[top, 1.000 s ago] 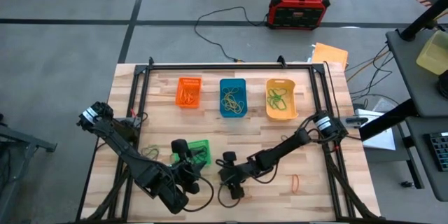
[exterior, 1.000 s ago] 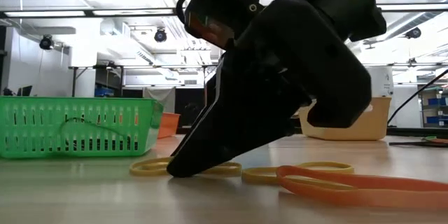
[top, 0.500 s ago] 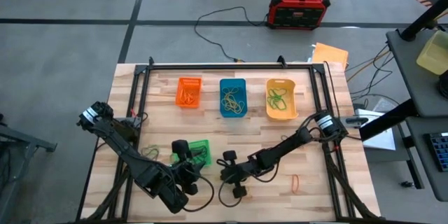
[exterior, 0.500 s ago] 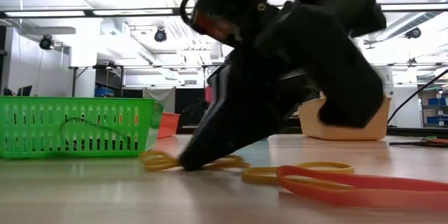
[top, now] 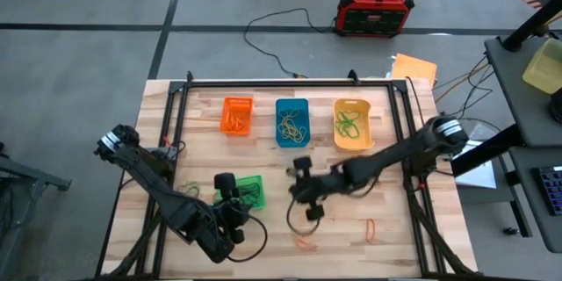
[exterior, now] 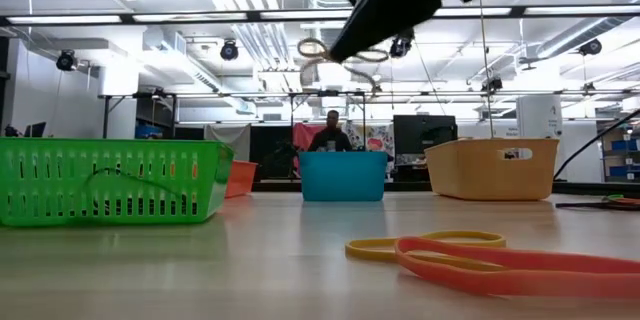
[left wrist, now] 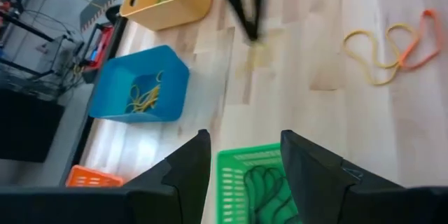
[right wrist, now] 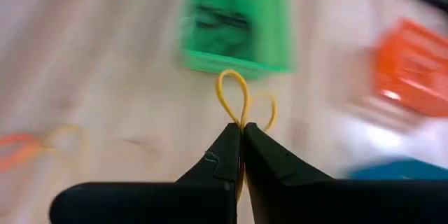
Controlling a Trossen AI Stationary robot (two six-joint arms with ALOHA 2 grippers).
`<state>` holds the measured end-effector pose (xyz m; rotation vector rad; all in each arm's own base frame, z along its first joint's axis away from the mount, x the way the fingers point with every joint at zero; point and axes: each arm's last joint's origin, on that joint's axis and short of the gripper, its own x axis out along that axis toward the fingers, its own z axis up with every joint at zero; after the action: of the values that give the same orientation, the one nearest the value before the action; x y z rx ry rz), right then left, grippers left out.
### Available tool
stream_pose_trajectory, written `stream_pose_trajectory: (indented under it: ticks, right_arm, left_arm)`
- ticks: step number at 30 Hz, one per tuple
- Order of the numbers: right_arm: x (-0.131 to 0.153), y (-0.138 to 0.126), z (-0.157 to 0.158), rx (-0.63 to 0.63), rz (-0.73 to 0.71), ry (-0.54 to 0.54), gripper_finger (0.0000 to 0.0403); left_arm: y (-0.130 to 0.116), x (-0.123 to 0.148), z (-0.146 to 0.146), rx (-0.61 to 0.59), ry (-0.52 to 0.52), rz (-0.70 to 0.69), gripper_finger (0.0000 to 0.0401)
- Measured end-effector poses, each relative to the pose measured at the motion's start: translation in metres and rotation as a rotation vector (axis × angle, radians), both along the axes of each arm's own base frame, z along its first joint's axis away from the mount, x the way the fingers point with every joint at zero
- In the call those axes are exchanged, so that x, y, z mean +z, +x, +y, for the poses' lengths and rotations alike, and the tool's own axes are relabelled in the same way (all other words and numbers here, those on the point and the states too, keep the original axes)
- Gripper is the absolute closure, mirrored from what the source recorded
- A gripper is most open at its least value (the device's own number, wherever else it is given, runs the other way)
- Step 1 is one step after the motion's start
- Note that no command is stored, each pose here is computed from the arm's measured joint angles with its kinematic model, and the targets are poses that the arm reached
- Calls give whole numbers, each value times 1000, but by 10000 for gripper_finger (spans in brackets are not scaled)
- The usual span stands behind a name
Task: Sort rubber bands into baskets
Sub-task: Put the yellow rubberband into the blue bin, then put the green rubberband into the yellow bin
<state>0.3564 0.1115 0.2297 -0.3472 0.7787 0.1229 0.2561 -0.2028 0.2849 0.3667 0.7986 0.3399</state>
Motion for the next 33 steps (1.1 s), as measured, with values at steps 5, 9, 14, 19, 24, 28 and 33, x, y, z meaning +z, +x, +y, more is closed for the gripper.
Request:
stream_pose_trajectory:
  ticks: [5,9,14,19,24,28,33]
  right_arm:
    - [13,0,-55,-105,-1,-65,394]
    - [12,6,-113,-231,1,-98,394]
    - [0,5,-187,-420,31,-98,394]
    - [-3,-5,-236,-478,2,32,389]
    - [-2,-12,-258,-510,-28,147,356]
    - [-2,-13,-258,-506,-27,175,313]
    - [0,-12,-253,-485,-28,199,266]
  left_arm:
    - [-3,3,9,17,83,21,244]
    - [-5,2,21,47,161,77,244]
    - [-7,7,41,100,207,140,244]
    - [-11,20,58,120,210,145,243]
    - [-19,35,69,132,173,99,243]
    - [-25,39,73,128,124,72,243]
    - [-32,29,76,116,45,70,243]
